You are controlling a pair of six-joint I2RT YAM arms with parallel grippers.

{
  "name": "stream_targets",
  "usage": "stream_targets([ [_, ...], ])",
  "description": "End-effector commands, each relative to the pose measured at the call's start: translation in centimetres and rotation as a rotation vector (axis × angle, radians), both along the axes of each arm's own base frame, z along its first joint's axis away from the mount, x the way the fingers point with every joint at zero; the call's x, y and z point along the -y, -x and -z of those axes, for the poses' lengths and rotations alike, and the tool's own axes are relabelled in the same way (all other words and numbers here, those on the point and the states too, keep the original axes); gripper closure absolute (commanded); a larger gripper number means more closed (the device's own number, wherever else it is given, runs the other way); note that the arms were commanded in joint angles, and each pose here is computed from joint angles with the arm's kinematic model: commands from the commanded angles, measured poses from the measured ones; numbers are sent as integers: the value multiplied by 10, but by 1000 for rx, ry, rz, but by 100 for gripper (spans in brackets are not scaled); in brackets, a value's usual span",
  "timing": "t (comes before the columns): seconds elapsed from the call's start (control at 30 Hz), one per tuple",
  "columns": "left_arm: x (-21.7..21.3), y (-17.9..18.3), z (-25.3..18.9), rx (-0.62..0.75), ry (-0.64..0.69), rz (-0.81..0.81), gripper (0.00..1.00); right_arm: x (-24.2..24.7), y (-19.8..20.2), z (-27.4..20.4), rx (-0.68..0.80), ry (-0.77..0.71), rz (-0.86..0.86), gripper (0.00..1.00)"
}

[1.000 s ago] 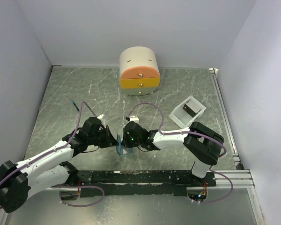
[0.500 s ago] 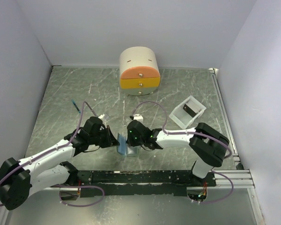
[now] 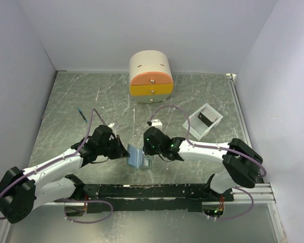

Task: Put the credit cards into the card holder
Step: Insert the credit card into the card holder.

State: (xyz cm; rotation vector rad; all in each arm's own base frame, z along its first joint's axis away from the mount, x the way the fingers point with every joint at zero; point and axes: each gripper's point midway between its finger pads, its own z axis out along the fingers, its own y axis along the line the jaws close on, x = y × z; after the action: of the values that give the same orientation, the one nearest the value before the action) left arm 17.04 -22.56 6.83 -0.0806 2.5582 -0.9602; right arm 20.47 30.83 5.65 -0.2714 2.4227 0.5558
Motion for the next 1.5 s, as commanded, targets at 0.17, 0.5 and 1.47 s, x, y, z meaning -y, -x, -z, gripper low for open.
stream_targets([
  [0.17,-1,-2,-6,21,-2,6,93,15,-20,-42,98,26,38,60],
  [0.5,-7,-1,1,8,-32,-8,83,12,-34,-62,125,32,13,56],
  [1.47,-13,-13,-41,162,-48,5,29,39,-92,-101,314,116,27,55],
])
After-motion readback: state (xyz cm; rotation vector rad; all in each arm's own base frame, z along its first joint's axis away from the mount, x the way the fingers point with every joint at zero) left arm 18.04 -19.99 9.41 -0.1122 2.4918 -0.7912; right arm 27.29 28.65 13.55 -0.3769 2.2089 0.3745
